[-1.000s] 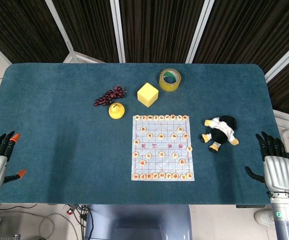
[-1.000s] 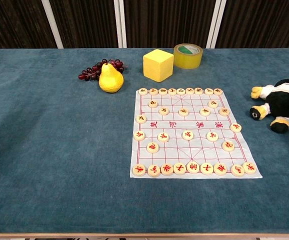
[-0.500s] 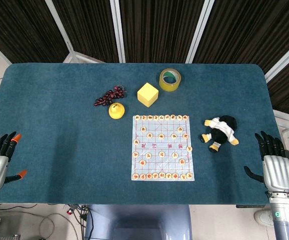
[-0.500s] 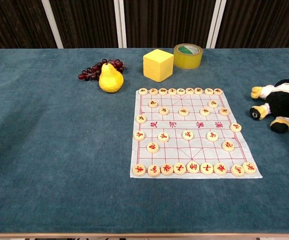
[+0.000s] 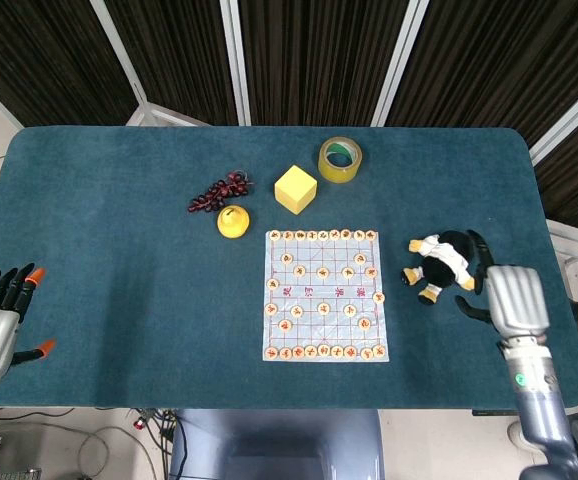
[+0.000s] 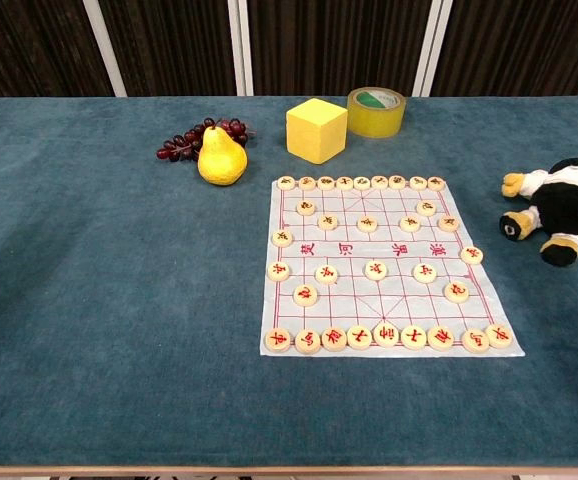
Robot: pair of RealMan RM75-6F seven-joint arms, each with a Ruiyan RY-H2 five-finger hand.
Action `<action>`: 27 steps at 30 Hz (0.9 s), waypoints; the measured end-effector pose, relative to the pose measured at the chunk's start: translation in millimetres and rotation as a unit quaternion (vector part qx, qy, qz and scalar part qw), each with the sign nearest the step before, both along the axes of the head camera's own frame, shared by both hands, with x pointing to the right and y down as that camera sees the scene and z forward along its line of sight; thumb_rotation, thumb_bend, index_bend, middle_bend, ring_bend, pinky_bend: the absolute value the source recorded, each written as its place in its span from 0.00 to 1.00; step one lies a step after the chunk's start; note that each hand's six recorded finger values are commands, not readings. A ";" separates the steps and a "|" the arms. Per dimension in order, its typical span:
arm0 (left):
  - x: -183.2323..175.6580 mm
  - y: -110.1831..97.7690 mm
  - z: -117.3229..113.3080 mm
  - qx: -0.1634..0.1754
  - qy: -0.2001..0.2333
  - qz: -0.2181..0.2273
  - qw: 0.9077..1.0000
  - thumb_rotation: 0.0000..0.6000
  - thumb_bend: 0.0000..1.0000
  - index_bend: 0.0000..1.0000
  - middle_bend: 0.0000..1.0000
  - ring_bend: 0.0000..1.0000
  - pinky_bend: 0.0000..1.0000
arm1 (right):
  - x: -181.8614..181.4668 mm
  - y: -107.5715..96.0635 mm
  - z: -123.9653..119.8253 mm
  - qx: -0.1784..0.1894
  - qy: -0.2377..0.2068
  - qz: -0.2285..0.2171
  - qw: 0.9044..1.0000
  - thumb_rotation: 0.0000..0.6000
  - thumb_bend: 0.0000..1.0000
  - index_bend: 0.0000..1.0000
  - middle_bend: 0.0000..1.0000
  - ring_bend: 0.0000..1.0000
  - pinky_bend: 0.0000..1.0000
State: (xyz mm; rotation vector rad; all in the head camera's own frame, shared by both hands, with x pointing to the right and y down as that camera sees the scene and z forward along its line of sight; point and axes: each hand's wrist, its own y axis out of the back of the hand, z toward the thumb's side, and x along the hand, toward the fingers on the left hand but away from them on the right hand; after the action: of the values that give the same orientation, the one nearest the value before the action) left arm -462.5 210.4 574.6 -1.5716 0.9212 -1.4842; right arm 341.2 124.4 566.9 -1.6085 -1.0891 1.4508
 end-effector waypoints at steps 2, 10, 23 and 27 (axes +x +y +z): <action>-0.1 -0.1 0.6 -0.001 -0.001 0.000 1.000 1.00 0.00 0.00 0.00 0.00 0.00 | -8.7 -6.1 6.5 -0.015 -0.001 -0.002 1.000 1.00 0.27 0.25 0.96 0.97 0.83; -0.1 -0.7 1.1 -0.003 0.002 0.000 1.000 1.00 0.00 0.00 0.00 0.00 0.00 | -64.5 -20.0 48.1 -0.091 0.000 -0.021 0.996 1.00 0.27 0.35 1.00 1.00 0.88; -0.5 -2.0 2.2 -0.008 0.011 -0.002 1.000 1.00 0.00 0.00 0.00 0.00 0.00 | -126.8 9.3 104.7 -0.173 0.005 -0.036 0.984 1.00 0.27 0.35 1.00 1.00 0.92; -0.8 -2.8 1.9 -0.007 0.013 -0.003 1.000 1.00 0.00 0.00 0.00 0.00 0.00 | -136.3 16.9 113.7 -0.181 0.005 -0.037 0.983 1.00 0.27 0.38 1.00 1.00 0.93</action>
State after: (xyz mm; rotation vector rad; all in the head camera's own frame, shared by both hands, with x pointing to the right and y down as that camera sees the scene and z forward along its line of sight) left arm -463.3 207.6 576.5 -1.6030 0.9317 -1.4812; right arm 205.0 141.3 680.6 -1.8648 -0.7795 1.6749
